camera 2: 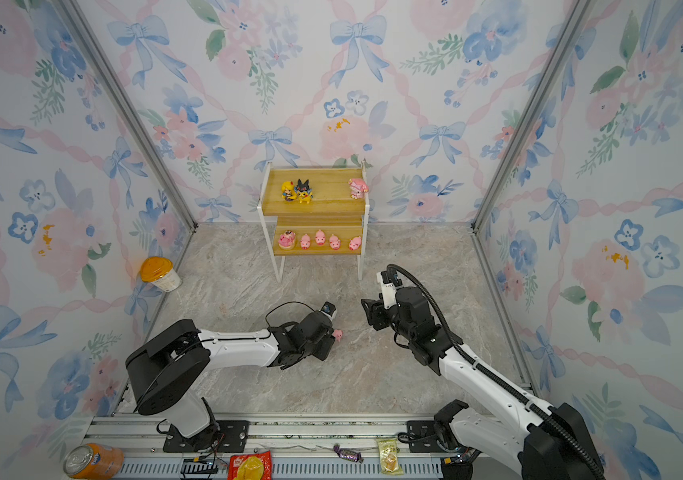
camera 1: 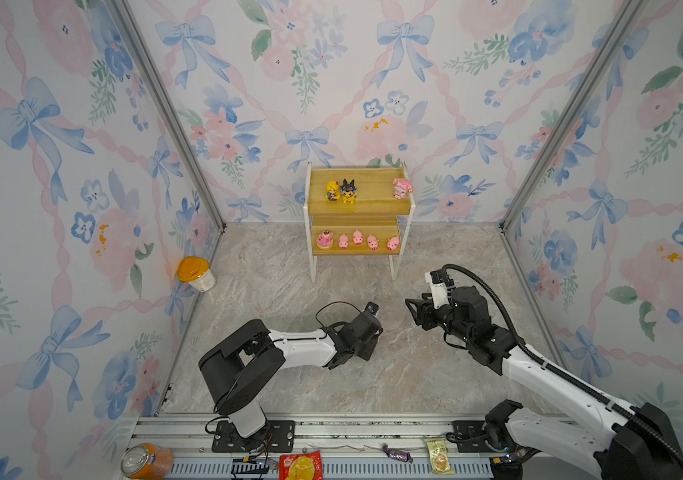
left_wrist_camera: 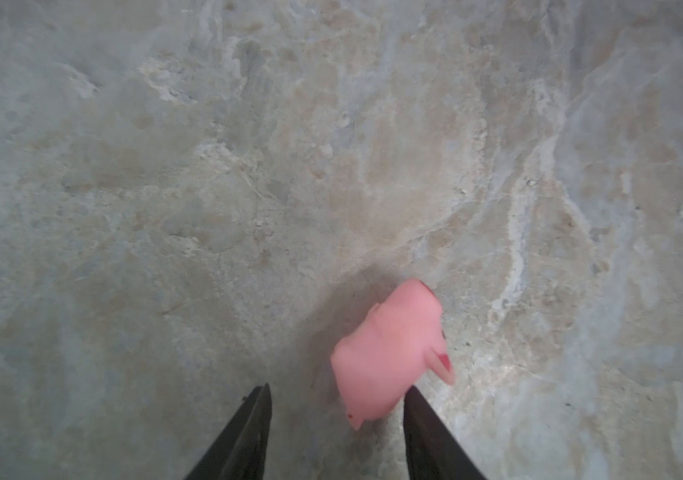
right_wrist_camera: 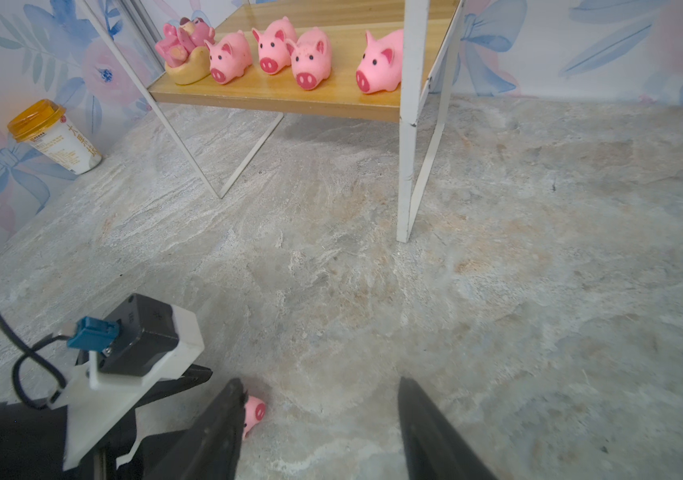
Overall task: Organize plastic toys on shelves
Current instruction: Rotate the plastic toy at the center of the table.
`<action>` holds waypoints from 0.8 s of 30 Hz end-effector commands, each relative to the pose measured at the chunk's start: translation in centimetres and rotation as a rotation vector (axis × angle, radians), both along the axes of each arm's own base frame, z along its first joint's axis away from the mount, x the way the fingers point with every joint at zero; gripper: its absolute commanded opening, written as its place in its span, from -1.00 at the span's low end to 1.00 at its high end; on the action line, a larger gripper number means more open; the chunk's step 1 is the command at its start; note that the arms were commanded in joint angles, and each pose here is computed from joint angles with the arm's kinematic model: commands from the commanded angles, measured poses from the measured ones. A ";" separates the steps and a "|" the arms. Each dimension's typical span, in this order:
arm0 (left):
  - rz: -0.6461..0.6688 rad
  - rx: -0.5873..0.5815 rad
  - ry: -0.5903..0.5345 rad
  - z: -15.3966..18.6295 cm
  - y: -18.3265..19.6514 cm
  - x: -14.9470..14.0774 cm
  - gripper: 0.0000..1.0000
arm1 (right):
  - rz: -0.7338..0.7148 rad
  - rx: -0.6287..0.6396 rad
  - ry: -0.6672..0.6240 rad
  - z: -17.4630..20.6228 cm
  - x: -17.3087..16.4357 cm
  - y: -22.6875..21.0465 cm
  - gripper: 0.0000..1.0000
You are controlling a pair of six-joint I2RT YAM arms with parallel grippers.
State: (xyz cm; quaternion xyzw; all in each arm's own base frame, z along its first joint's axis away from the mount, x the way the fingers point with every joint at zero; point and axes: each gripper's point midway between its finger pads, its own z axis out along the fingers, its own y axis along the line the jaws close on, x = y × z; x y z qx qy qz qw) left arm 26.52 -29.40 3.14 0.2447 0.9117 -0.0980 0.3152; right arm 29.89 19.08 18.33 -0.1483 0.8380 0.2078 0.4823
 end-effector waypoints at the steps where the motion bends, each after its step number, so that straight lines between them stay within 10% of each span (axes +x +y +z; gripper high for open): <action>1: 0.025 0.011 -0.012 0.1 0.3 1.8 0.03 | -0.001 0.000 -0.020 0.1 0.1 0.1 0.23; 24: 0.055 -0.103 -0.030 2.6 -1.8 6.3 0.02 | 0.024 -0.023 -0.007 -0.8 0.1 0.4 0.24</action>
